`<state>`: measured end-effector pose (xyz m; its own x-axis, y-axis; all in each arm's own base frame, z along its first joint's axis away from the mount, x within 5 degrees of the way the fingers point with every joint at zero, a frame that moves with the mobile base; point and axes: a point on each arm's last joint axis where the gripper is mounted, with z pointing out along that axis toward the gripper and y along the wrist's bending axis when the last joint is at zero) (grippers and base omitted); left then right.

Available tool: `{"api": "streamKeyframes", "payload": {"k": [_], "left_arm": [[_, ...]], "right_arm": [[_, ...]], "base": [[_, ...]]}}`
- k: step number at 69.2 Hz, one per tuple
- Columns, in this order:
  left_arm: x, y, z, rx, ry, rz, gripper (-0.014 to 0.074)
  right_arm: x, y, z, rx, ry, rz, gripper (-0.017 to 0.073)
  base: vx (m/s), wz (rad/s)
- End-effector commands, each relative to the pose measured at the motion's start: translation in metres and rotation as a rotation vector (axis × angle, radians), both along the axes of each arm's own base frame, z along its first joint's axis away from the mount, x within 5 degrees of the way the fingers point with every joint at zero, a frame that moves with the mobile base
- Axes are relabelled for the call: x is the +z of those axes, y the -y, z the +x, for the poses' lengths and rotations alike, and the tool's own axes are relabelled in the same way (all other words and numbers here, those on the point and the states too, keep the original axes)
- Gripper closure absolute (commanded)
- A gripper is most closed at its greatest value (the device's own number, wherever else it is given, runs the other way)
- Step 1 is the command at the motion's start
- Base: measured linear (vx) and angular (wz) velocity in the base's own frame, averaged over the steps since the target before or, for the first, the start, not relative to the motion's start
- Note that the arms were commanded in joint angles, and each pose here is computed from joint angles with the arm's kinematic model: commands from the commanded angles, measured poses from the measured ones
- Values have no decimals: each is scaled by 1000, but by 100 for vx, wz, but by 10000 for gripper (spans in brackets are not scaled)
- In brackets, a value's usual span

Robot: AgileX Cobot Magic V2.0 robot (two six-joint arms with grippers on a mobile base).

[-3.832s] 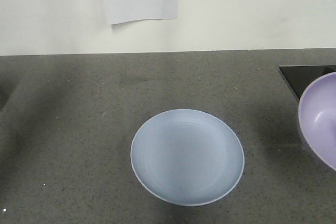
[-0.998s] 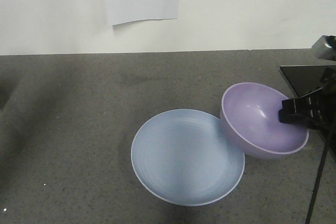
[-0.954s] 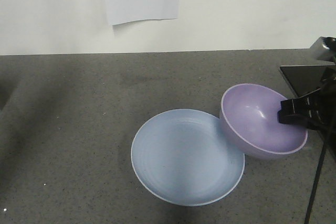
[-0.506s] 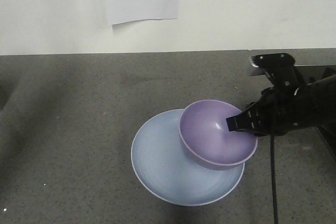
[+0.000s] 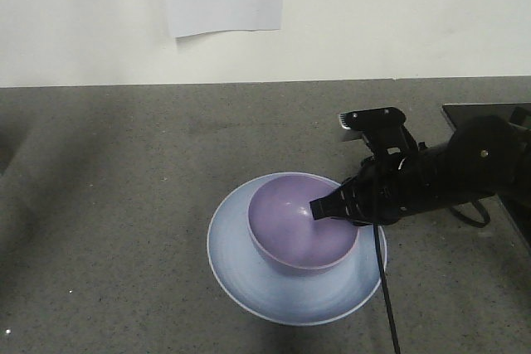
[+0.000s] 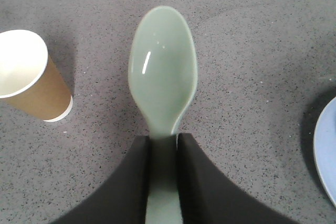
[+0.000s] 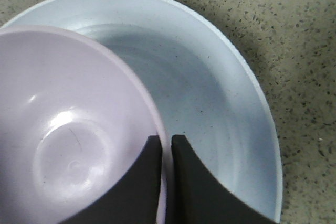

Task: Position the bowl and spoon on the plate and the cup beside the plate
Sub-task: 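Lower the lavender bowl with the right gripper onto the blue plate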

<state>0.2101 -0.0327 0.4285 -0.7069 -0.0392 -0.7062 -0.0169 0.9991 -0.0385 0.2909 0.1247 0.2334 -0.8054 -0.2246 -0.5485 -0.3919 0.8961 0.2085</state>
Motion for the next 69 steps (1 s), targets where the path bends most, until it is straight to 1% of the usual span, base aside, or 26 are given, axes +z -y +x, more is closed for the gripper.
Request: {"api": "streamKeyframes", "payload": {"k": [1, 20, 35, 48, 63, 69], "left_arm": [[15, 0, -3, -9, 94, -13, 600], [15, 0, -3, -10, 94, -14, 600], [15, 0, -3, -10, 94, -14, 600], [15, 0, -3, -10, 94, -14, 600], [15, 0, -3, -10, 94, -14, 600], [15, 0, -3, -10, 94, -14, 600]], "right_arm": [[15, 0, 7, -27, 89, 25, 562], [12, 0, 7, -32, 70, 26, 536], [12, 0, 7, -32, 70, 26, 443], [12, 0, 7, -32, 71, 26, 300], [16, 1, 8, -41, 99, 31, 92], [22, 2, 6, -51, 114, 43, 46]], "base": [[0, 0], [0, 0], [0, 0], [0, 0], [0, 0], [0, 0]]}}
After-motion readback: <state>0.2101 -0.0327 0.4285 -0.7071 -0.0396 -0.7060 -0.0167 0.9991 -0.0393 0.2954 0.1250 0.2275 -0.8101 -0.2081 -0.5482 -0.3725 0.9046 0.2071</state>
